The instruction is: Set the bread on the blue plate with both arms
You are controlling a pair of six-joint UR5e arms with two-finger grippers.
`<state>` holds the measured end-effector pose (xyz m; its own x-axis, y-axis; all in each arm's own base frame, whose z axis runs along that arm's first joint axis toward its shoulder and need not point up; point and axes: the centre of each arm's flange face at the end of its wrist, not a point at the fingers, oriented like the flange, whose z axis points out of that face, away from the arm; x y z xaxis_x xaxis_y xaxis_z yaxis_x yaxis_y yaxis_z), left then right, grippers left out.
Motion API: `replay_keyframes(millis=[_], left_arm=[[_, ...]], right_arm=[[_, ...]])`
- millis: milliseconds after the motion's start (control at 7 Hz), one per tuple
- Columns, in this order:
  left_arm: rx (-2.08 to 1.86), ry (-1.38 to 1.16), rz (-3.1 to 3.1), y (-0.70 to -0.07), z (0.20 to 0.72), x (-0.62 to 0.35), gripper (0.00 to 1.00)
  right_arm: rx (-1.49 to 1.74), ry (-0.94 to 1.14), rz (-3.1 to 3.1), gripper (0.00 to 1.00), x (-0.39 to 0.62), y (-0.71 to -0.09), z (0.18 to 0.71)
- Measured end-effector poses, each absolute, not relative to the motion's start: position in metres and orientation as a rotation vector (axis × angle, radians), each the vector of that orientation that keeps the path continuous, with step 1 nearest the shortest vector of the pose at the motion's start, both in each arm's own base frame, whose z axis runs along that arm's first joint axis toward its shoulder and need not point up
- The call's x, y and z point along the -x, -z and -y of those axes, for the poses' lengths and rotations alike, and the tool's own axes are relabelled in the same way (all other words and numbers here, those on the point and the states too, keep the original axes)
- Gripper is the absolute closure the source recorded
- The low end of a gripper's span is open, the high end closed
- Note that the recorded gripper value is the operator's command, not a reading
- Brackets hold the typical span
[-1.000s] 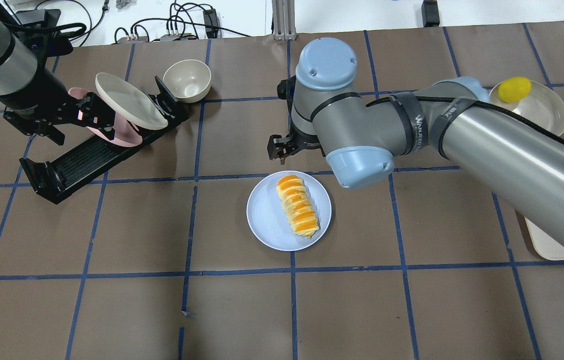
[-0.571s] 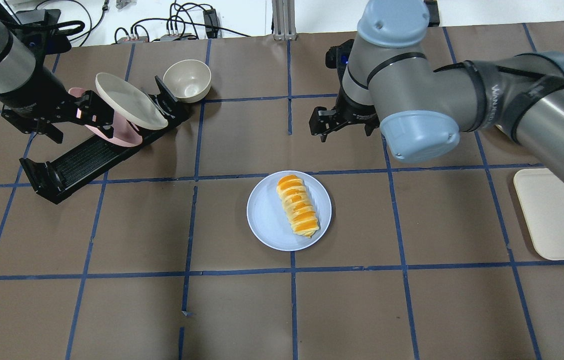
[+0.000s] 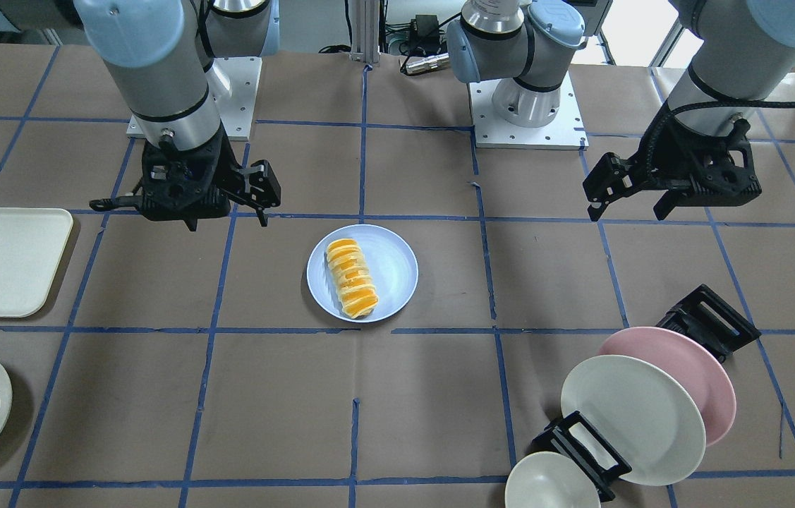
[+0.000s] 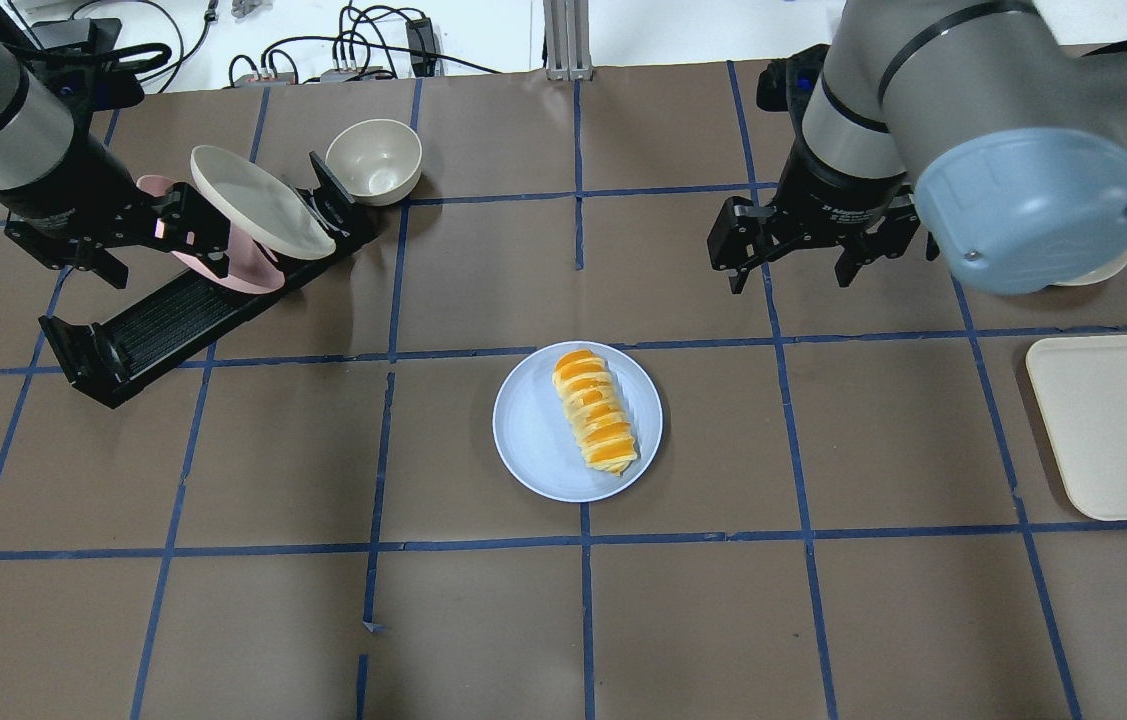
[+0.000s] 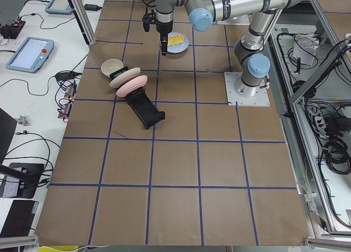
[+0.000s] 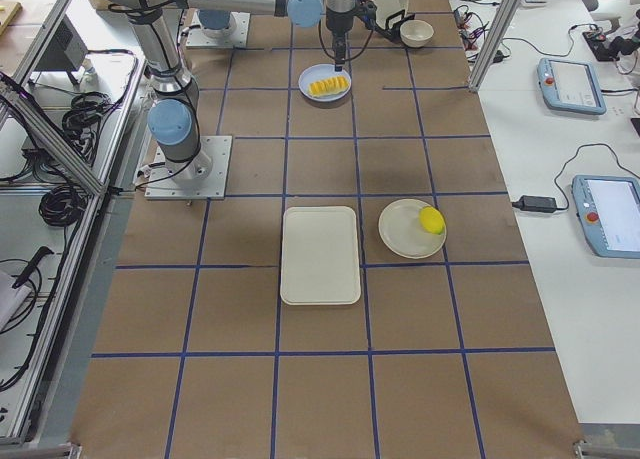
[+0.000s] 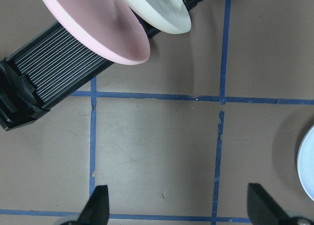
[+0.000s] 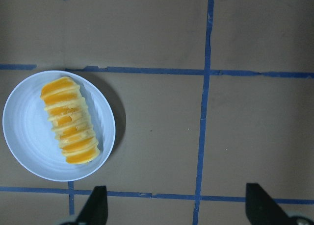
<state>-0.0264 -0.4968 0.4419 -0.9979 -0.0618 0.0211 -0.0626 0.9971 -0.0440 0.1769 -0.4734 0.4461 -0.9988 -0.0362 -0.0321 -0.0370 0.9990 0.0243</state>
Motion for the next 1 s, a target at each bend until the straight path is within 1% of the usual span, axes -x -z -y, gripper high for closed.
replay_keyframes(millis=[286,429,571,857,1000], left_arm=[[-0.111,-0.117,3.105,-0.42,0.5,0.05,0.0],[-0.096,-0.154,3.106,-0.41,0.504,0.06,0.0],[-0.093,-0.137,3.119,-0.415,0.509,0.062,0.0],[-0.101,-0.022,3.16,-0.457,0.518,0.058,0.0],[-0.103,0.008,3.166,-0.466,0.525,0.057,0.0]], right_arm=[[0.036,-0.109,-3.109,0.0,-0.17,-0.478,0.46],[0.033,-0.12,-3.109,0.0,-0.169,-0.483,0.457],[0.028,-0.128,-3.11,0.0,-0.167,-0.484,0.457],[0.02,-0.133,-3.11,0.0,-0.165,-0.484,0.457],[0.019,-0.136,-3.11,0.0,-0.165,-0.483,0.456]])
